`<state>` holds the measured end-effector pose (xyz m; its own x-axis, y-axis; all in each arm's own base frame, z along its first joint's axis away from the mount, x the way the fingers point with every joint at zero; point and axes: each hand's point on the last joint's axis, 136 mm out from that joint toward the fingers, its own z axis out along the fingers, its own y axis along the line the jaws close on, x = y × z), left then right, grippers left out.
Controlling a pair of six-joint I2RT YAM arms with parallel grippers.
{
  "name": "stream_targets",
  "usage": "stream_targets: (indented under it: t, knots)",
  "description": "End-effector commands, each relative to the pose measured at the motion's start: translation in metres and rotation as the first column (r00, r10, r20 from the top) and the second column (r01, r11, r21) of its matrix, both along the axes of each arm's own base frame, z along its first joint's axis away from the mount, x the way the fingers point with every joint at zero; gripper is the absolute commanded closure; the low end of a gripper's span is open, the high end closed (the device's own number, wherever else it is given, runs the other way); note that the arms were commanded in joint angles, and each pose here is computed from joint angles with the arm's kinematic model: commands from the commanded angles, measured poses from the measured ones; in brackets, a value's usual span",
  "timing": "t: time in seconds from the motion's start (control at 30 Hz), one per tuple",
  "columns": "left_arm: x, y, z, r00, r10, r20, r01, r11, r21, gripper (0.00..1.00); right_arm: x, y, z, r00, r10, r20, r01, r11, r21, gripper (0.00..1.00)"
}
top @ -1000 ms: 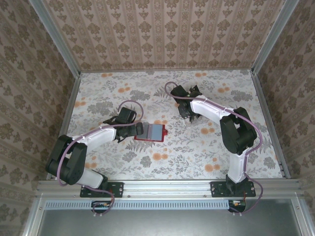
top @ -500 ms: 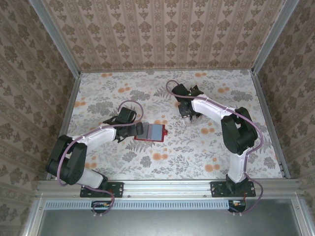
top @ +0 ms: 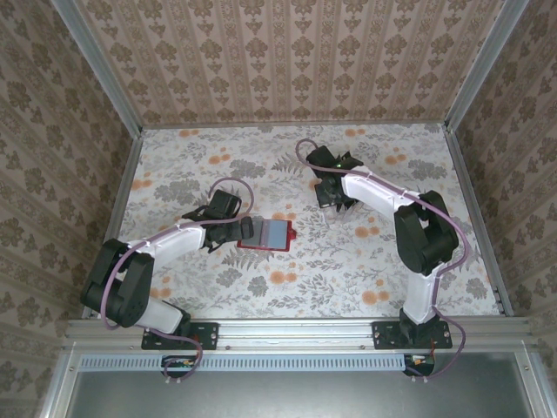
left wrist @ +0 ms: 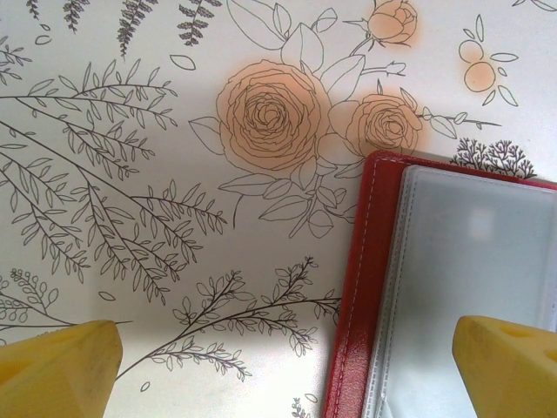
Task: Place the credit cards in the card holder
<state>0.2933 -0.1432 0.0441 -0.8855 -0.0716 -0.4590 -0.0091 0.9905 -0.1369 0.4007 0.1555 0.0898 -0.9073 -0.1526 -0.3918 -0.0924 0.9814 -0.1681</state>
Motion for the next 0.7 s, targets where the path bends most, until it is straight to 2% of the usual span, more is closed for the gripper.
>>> stream_targets:
  t: [0.0, 0.17, 0.4, 0.53, 0.67]
  knots:
    - [-0.001, 0.004, 0.000, 1.000, 0.005, -0.005, -0.005, 1.000, 0.028, 0.00, 0.003, 0.009, 0.044, 0.997, 0.010, 0.081, -0.018, 0.996, 0.091, 1.00]
    - [0.000, 0.004, 0.000, 1.000, 0.006, -0.004, -0.006, 1.000, 0.028, 0.00, 0.001, 0.021, 0.074, 0.991, 0.007, 0.135, -0.034, 0.980, 0.198, 1.00]
    - [0.002, 0.007, 0.002, 1.000, 0.012, 0.001, -0.012, 0.999, 0.031, 0.00, -0.006, 0.039, 0.092, 0.988, 0.002, 0.152, -0.052, 0.944, 0.325, 1.00]
    - [0.006, 0.015, 0.005, 0.999, 0.036, 0.010, -0.036, 0.999, 0.032, 0.00, -0.018, 0.070, 0.096, 0.988, -0.004, 0.155, -0.064, 0.901, 0.430, 1.00]
    - [0.010, 0.025, 0.011, 0.998, 0.058, 0.026, -0.059, 0.998, 0.036, 0.00, -0.034, 0.117, 0.082, 0.988, -0.036, 0.149, -0.049, 0.847, 0.529, 1.00]
